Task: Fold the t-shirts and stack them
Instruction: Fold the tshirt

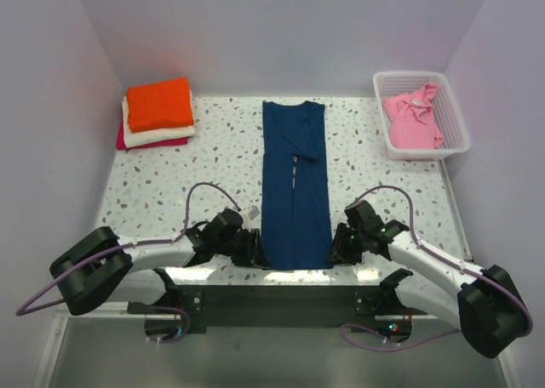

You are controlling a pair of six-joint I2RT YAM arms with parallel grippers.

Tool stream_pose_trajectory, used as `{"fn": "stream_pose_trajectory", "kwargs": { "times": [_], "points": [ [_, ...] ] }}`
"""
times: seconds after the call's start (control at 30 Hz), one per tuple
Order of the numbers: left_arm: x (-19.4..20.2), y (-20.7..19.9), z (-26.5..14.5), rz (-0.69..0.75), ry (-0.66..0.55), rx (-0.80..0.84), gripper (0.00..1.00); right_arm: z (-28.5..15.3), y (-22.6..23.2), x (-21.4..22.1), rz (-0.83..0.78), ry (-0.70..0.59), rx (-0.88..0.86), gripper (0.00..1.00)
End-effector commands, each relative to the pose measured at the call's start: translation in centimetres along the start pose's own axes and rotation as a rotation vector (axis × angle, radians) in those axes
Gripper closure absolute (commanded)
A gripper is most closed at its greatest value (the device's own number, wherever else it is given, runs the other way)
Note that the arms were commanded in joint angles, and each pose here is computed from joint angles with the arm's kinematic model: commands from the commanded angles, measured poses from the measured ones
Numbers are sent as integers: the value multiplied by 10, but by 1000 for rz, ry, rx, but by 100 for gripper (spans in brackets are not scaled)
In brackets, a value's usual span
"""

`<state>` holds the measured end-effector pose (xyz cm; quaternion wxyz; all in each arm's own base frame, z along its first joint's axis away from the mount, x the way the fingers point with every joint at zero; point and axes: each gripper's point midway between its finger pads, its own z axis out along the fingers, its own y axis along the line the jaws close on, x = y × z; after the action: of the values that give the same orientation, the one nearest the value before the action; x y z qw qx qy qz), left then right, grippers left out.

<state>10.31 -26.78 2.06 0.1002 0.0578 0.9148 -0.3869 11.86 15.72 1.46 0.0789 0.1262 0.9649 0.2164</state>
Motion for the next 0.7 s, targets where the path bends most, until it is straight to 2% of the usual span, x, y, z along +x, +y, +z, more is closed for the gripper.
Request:
{"fn": "stream_pose_trajectory", "kwargs": {
  "times": [0.0,0.33,0.4,0.67],
  "points": [
    [2,11,4,-13,8,-39,62,7,-7,6,2,21,18,73],
    [-5,4,1,15,14,-65,97,6,8,1,-53,44,-23,100],
    [-4,5,-4,14,15,-93,100,4,13,1,-72,47,-36,100],
    [8,2,-21,35,16,-141,100,-8,21,19,-126,37,-42,100]
  ]
}}
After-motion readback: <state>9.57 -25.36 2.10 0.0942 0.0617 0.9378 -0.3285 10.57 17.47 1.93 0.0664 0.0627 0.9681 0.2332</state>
